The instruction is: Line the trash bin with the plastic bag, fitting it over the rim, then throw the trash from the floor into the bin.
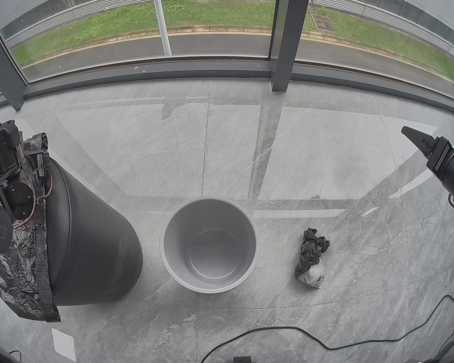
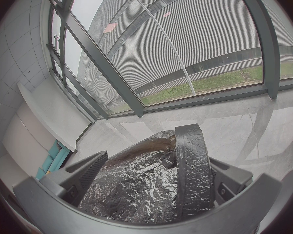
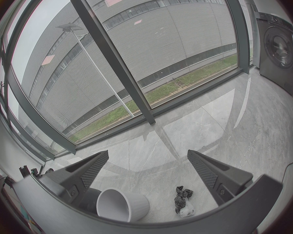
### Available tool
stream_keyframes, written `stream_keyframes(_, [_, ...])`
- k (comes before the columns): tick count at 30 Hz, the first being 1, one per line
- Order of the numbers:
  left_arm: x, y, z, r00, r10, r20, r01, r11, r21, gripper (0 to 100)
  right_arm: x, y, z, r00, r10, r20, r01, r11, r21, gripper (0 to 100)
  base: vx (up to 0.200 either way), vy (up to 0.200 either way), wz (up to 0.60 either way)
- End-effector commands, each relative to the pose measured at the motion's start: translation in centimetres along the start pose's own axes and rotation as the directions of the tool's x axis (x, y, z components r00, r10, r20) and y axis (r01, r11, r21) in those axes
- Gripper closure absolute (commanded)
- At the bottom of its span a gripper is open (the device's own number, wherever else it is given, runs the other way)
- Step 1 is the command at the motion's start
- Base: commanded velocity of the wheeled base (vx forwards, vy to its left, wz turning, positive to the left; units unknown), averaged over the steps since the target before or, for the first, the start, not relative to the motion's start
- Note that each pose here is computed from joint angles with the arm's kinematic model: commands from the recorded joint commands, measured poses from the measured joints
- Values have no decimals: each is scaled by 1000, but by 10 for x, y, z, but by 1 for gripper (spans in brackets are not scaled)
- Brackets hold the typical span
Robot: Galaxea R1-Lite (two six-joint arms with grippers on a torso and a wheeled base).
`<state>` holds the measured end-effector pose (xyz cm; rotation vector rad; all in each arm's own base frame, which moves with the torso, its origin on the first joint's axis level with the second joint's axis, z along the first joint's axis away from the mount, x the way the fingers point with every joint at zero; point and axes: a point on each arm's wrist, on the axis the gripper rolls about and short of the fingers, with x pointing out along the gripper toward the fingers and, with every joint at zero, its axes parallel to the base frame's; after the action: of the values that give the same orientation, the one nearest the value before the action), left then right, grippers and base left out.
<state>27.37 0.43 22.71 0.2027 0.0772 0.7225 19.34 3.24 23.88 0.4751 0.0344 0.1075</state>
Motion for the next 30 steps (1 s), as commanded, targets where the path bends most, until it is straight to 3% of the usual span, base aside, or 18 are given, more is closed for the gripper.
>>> stream_keyframes(1, [1, 0, 1, 1000, 1, 3, -1, 1000, -4, 0, 0, 0, -1, 1000, -1, -3, 1, 1000, 0, 0, 0, 0, 0])
stream_keyframes(2, [1, 0, 2, 1000, 1, 6, -1, 1000, -6, 100, 1, 0, -1, 1000, -1, -4, 1, 1000, -1, 0, 0, 0, 0])
stream_keyframes(18, [4, -4, 0, 1000, -6, -1, 6, 1000, 0, 100, 0, 0, 0, 1000, 1, 0, -1, 1000, -1, 0, 0, 0, 0])
stream_keyframes(22, [2, -4, 8, 999, -17, 40, 19, 998, -51, 100, -2, 0, 1, 1000, 3, 4, -3, 1000, -1, 0, 0, 0, 0])
stream_keyframes(24, [-5, -8, 26, 990, -81, 117, 103, 975, -197, 100, -3, 1, 1, 1000, 6, 8, -6, 1000, -1, 0, 0, 0, 0])
stream_keyframes(25, [-12, -10, 38, 980, -123, 158, 166, 942, -292, 100, -3, 1, 1, 1000, 8, 8, -8, 1000, -2, 0, 0, 0, 0])
stream_keyframes(26, [-13, -11, 41, 977, -133, 166, 180, 933, -312, 100, -4, 1, 1, 1000, 8, 8, -8, 1000, -2, 0, 0, 0, 0])
stream_keyframes(27, [-25, -11, 53, 964, -180, 198, 245, 891, -382, 100, -6, 2, 1, 1000, 14, 10, -14, 1000, -5, 0, 0, 0, 0])
stream_keyframes(30, [-49, -16, 64, 942, -267, 205, 332, 836, -437, 100, -11, 8, -2, 999, 51, -2, -51, 999, -6, 0, 0, 0, 0])
